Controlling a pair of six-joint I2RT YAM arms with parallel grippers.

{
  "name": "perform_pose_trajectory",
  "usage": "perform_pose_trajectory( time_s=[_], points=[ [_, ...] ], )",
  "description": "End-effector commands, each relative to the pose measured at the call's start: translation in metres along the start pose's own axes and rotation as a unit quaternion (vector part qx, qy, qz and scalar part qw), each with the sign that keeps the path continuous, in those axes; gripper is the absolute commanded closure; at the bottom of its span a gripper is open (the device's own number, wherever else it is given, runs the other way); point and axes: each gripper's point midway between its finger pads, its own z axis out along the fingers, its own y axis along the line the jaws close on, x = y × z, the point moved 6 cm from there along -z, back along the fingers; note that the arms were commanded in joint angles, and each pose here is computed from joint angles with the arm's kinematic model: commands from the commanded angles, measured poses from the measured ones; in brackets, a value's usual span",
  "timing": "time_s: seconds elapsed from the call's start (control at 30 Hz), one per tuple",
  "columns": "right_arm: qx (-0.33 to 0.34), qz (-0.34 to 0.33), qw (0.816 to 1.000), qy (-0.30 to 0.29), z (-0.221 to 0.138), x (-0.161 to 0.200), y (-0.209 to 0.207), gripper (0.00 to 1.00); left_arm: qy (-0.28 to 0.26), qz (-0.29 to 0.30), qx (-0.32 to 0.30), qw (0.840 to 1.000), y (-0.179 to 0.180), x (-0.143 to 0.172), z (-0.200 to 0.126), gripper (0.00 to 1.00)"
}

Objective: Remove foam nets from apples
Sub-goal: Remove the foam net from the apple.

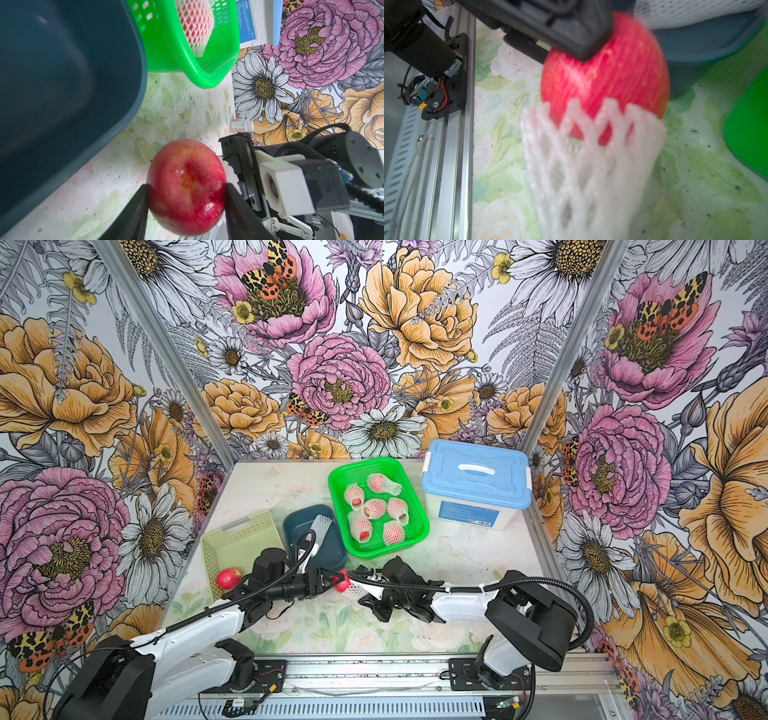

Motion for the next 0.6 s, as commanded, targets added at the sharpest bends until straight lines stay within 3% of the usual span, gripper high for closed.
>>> perform_pose_trajectory(
  time_s=[0.0,0.33,0.57],
  points=[
    [0.009,-0.003,1.000,-0.007,-0.004,-0.004,-0.003,1.00,-0.016,0.021,0.004,1.000,-0.011,-0.010,-0.007,0.48],
    [0.017,0.018,1.000,-0.005,-0.010,0.003,-0.010,1.00,-0.069,0.031,-0.025,0.997,-0.027,-0.024,-0.036,0.49],
    [0.012,0.013,1.000,-0.012,-0.014,-0.010,-0.007,1.00,-0.162,-0.001,-0.104,0.981,-0.023,-0.039,-0.084,0.49]
  ],
)
